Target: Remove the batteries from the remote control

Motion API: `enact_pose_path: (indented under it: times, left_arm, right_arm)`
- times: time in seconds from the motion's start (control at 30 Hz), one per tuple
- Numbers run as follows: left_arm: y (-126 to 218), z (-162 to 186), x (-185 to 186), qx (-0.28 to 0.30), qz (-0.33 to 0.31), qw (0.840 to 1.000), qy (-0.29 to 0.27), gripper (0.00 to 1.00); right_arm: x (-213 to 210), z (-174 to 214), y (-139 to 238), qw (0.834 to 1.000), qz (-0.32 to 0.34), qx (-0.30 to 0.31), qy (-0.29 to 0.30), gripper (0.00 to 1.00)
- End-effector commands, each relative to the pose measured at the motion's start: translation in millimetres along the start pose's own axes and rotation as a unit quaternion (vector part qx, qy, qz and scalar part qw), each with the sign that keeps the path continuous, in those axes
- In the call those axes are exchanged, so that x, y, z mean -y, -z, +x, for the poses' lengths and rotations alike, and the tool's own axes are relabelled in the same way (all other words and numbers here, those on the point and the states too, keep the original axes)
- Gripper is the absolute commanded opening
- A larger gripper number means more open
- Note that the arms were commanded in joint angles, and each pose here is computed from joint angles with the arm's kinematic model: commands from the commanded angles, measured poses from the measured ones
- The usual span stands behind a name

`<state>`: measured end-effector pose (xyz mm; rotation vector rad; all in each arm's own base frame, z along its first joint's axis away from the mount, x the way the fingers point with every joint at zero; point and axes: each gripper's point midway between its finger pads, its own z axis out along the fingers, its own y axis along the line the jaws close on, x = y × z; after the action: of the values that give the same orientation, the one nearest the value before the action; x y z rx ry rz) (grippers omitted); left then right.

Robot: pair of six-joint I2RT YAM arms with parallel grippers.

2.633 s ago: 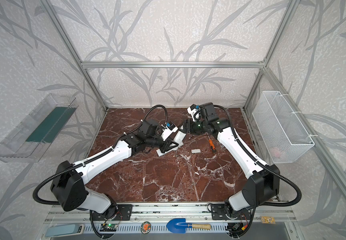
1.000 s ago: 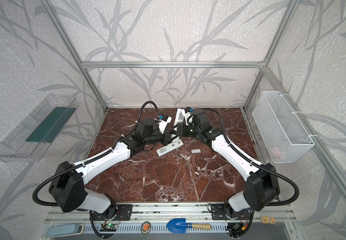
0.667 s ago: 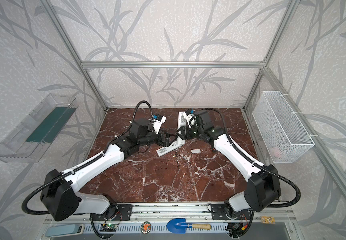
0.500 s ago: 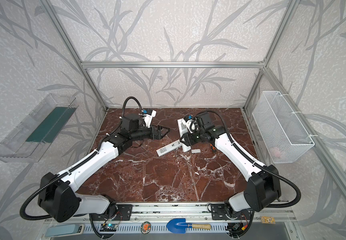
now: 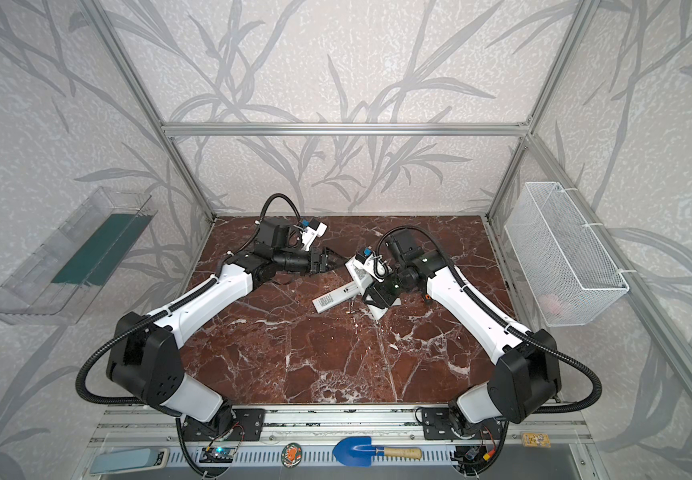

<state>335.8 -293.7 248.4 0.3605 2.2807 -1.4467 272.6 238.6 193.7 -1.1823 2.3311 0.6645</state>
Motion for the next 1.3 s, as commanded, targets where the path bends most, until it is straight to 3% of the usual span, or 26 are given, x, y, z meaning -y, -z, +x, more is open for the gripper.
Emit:
enact_pose_path:
  times: [0.0, 0.77, 1.0, 1.13, 1.27]
  left_arm:
    - [-1.9, -1.3, 21.7, -0.016, 0.035, 0.999, -0.007, 0.83]
    - [7.4, 3.6, 19.7, 0.000, 0.015, 1.000, -0.002, 0.86]
    - [28.0, -6.9, -18.5, 0.039, -0.075, 0.996, 0.025, 0.87]
    - [31.2, -13.1, -8.8, 0.053, -0.051, 0.997, 0.015, 0.88]
    - [22.8, -5.4, 3.2, 0.031, -0.015, 0.999, 0.001, 0.88]
  right_arm:
    - [-7.2, -7.7, 3.3, 0.999, -0.001, 0.000, 0.034, 0.41]
    - [9.5, 7.1, -13.0, 0.999, 0.020, -0.050, -0.006, 0.40]
    - [17.1, 12.6, -19.3, 0.996, 0.031, -0.073, -0.026, 0.39]
    - [17.5, 14.2, -22.0, 0.996, 0.027, -0.084, -0.033, 0.39]
    - [15.9, 8.1, -22.2, 0.996, 0.021, -0.077, -0.032, 0.38]
